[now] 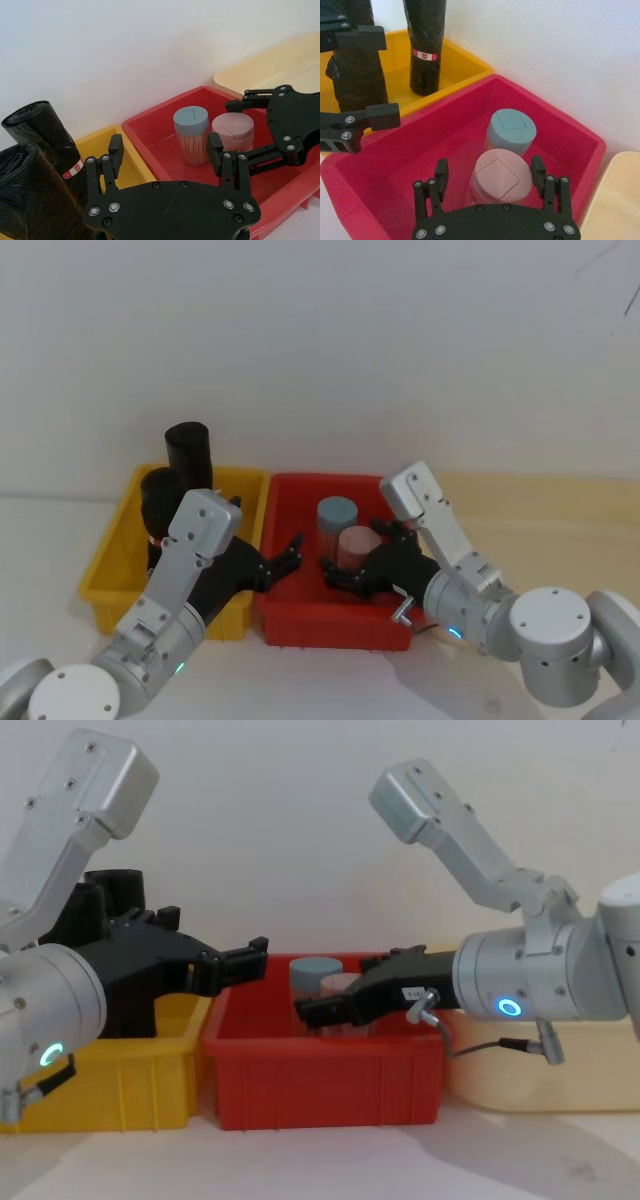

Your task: Pick up the garbage bag with the one hand and transfer it to the other hand.

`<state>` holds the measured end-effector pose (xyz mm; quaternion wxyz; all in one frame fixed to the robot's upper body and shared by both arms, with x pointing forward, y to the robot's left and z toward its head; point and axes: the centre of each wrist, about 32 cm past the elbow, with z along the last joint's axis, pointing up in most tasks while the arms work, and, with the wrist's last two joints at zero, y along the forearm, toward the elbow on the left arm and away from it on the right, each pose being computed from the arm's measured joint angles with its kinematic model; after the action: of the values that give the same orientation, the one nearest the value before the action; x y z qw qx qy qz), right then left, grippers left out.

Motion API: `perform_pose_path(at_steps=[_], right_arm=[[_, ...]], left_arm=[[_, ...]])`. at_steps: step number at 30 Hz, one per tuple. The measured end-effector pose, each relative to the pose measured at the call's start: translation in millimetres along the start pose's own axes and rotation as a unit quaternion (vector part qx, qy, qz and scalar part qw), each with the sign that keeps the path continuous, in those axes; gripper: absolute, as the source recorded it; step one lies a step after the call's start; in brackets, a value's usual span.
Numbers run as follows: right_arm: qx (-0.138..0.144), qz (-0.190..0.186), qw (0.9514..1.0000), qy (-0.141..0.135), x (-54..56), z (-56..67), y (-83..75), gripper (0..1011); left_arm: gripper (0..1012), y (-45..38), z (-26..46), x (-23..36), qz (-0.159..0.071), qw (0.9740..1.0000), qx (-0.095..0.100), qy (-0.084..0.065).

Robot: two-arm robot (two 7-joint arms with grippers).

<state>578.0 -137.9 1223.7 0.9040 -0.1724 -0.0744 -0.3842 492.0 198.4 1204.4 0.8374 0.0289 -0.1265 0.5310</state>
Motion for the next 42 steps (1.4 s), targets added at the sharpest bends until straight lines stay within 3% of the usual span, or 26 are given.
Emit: perform_pose_path(at_steps=[12, 17, 23, 26, 34, 42], right_arm=[[-0.006, 0.003, 1.0000, -0.004, -1.2, -1.0, 5.7, 1004], [-0.007, 0.004, 1.0000, -0.005, -1.5, -1.2, 6.8, 927], [-0.008, 0.004, 0.9999, -0.006, -1.7, -1.5, 7.6, 735], [-0.008, 0.005, 0.9999, -0.006, -1.8, -1.3, 7.9, 695], [-0.002, 0.002, 1.0000, -0.006, -0.7, -0.6, 6.1, 695], [0.033, -0.019, 0.9993, -0.002, 6.9, 8.4, -7.9, 695]], left_arm=[[1001, 0.0, 0.0, 0.0, 0.000, 1.0000, 0.000, 0.000], [1001, 0.0, 0.0, 0.0, 0.000, 1.0000, 0.000, 0.000], [1001, 0.0, 0.0, 0.0, 0.000, 1.0000, 0.000, 0.000], [1001, 0.0, 0.0, 0.0, 0.000, 1.0000, 0.000, 0.000], [1001, 0.0, 0.0, 0.0, 0.000, 1.0000, 0.000, 0.000], [1001, 0.0, 0.0, 0.0, 0.000, 1.0000, 0.000, 0.000]])
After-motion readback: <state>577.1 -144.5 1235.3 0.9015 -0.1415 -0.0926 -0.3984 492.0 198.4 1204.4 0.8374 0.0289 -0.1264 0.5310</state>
